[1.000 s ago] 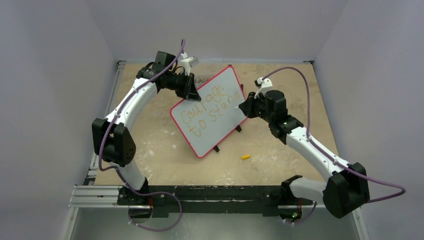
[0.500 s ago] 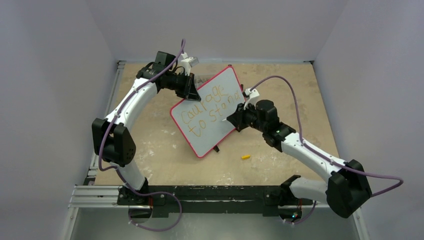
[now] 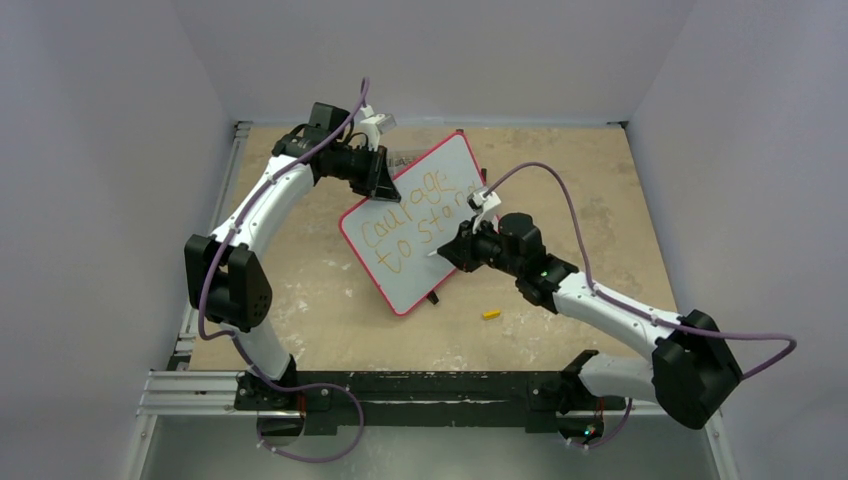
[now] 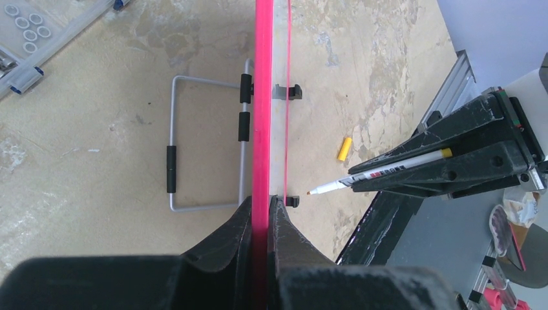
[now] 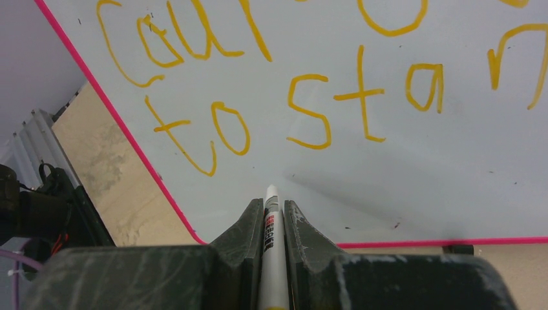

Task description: Write a sentence on the whiteboard

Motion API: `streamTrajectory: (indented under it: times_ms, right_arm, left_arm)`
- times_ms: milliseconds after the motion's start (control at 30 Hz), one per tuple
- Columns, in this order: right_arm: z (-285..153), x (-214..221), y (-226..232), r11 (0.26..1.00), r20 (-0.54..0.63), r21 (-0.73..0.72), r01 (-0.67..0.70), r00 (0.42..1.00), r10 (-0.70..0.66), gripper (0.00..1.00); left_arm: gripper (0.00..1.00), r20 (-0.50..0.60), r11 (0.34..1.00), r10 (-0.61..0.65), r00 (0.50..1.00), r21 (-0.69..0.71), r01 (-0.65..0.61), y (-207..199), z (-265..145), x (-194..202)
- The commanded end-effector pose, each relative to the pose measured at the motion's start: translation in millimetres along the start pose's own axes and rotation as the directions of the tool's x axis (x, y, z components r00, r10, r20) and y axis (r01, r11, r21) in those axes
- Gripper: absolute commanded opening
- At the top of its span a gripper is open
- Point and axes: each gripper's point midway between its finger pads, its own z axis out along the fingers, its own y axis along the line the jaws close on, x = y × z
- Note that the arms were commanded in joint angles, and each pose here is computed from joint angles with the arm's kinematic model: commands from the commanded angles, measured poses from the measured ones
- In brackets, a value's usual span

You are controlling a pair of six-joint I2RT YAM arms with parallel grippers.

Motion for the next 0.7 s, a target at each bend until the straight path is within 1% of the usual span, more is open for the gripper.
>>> streamTrajectory:
  times_ms: [0, 167, 367, 467, 667]
  right_arm:
    - [8.7, -8.5, 13.1, 0.998, 0.043, -0.057, 0.022, 0.999, -0.020, 0.00]
    - [20.1, 8.4, 19.2, 0.997, 0.008, -0.073, 0.027, 1.000, -0.027, 0.00]
    - [26.5, 20.7, 24.2, 0.996, 0.005, -0.085, 0.017, 1.000, -0.016, 0.00]
    - [29.8, 26.8, 20.9, 0.997, 0.002, -0.070, 0.015, 1.000, -0.015, 0.00]
    - [32.1, 26.7, 3.6, 1.000, 0.040, 0.018, -0.003, 0.999, 0.002, 0.00]
  left_arm:
    - [0.00, -0.103, 0.990, 0.024, 0.994, -0.139, -0.038, 37.9, 6.9, 26.3]
    - [0.00, -0.101, 0.989, 0.026, 0.995, -0.140, -0.040, 37.6, 6.1, 25.9]
    - [0.00, -0.104, 0.989, 0.023, 0.994, -0.141, -0.038, 37.6, 6.0, 25.9]
    - [0.00, -0.099, 0.989, 0.028, 0.995, -0.141, -0.042, 36.7, 5.1, 24.1]
    - [0.00, -0.100, 0.990, 0.024, 0.995, -0.137, -0.038, 35.6, 5.0, 24.7]
